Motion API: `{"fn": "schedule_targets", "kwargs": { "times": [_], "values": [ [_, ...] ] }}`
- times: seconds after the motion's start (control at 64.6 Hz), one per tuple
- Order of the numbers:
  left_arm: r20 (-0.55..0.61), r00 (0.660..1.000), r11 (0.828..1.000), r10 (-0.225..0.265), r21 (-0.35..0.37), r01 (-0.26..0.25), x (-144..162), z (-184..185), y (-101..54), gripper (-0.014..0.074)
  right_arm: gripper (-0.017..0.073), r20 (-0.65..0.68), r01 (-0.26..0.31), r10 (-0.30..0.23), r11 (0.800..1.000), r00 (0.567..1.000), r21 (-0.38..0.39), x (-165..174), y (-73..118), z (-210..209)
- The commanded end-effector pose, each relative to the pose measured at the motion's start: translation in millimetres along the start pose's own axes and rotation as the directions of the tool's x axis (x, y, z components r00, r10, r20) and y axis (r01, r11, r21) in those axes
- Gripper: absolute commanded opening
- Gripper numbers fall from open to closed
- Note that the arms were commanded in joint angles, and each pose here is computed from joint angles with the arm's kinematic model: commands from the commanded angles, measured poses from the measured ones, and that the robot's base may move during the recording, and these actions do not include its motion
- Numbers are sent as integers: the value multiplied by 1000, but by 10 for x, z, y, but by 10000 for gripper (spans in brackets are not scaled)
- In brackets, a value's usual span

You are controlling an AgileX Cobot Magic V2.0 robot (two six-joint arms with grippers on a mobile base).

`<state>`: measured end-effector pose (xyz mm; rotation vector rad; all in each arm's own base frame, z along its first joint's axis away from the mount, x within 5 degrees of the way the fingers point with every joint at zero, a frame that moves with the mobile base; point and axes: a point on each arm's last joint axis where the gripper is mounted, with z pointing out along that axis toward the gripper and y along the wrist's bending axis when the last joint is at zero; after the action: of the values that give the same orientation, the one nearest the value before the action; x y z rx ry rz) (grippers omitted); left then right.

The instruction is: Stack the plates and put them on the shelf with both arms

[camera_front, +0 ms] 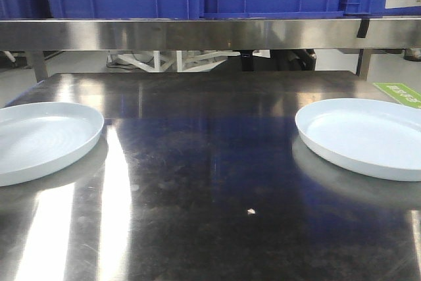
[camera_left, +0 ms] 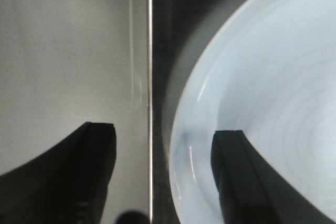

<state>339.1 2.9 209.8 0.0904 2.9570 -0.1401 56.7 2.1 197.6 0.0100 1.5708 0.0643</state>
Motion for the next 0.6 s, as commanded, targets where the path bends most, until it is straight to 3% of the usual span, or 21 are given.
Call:
{"fn": "schedule_targets", "kwargs": {
  "times": [0.0,0.403,0.589],
  "values": [
    [82,997,1000,-4,4,3,-68,-189,-17,456,47,99,18,-18,1000,995,1,-84,1,-18],
    [45,999,1000,-4,8,4,-70,-106,-16,444,47,99,18,-18,1000,995,1,-84,1,-18],
    [29,1000,1000,-4,11,4,-55,-106,-18,239,47,99,18,-18,1000,995,1,-84,1,-18]
  ]
}}
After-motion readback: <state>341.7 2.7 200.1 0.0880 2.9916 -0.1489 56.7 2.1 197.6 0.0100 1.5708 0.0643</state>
